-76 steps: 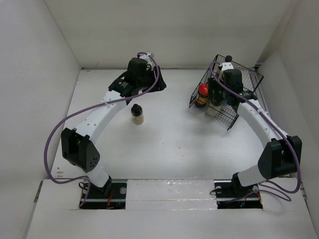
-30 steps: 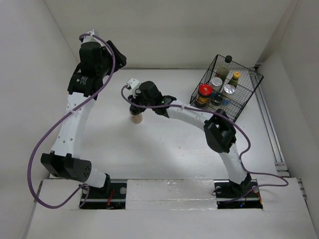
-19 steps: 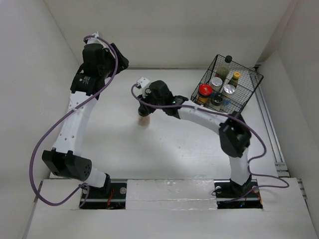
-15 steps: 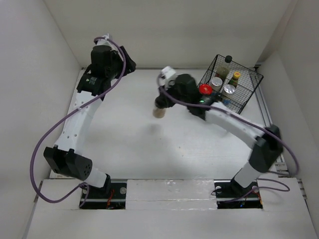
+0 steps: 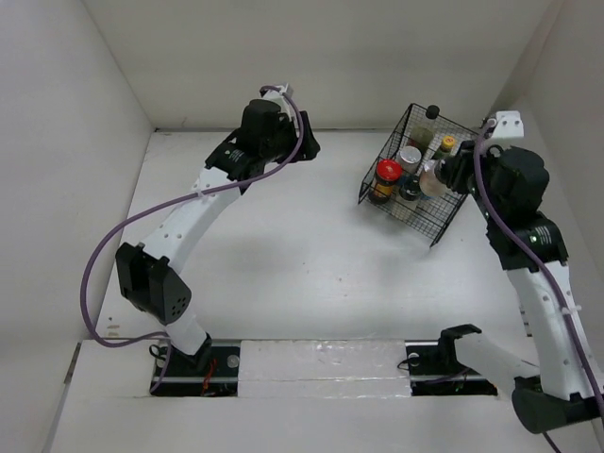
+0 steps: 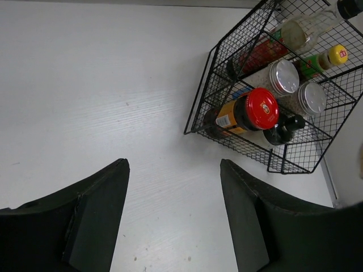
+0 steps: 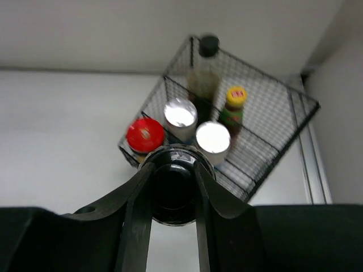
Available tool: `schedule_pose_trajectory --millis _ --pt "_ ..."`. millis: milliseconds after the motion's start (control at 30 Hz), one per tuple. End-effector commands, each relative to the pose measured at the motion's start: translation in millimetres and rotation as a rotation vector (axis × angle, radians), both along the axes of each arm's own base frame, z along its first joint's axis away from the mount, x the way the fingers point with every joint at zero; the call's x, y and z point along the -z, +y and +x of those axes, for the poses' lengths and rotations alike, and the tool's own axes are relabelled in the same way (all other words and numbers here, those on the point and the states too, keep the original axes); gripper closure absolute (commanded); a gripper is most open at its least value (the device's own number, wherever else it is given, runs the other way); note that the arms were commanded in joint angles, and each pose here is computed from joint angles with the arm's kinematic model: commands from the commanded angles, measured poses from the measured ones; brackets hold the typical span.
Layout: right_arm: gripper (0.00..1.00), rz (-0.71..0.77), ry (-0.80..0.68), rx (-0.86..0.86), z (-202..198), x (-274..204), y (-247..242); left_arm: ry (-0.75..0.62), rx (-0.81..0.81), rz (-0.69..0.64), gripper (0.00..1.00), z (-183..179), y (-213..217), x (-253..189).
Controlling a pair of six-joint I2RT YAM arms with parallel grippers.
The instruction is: Organize the condiment bottles
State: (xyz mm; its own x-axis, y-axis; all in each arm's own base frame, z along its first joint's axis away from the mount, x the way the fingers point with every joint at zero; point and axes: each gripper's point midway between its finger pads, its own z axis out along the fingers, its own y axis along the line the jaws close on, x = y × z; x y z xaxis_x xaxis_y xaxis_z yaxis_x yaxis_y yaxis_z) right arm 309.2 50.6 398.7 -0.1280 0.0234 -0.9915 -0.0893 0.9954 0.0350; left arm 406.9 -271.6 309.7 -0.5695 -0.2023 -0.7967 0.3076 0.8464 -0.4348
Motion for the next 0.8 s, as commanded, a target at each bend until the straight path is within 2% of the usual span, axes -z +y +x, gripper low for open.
schedule_pose_trajectory --millis 0,100,300,467,767 --pt "1.00 -0.006 0.159 0.041 13.8 42.5 -12.8 -0.113 0.036 -0.089 0.39 1.0 -5.9 -50.3" --pt "1.00 -0.017 0.205 0.082 25.7 57.2 -21.7 -0.116 0.059 -0.101 0.39 -3.8 -8.0 -52.7" --pt "1.00 0.044 0.169 0.110 57.6 65.9 -30.0 -0.099 0.092 -0.106 0.36 -17.9 -6.8 -42.4" --pt "1.00 0.033 0.209 0.149 76.0 82.5 -37.4 -0.094 0.085 -0.089 0.34 -24.1 -0.7 -35.3" --pt "1.00 -0.001 0.333 0.233 73.3 150.9 -51.4 -0.093 0.080 -0.075 0.32 -25.0 2.0 -28.4"
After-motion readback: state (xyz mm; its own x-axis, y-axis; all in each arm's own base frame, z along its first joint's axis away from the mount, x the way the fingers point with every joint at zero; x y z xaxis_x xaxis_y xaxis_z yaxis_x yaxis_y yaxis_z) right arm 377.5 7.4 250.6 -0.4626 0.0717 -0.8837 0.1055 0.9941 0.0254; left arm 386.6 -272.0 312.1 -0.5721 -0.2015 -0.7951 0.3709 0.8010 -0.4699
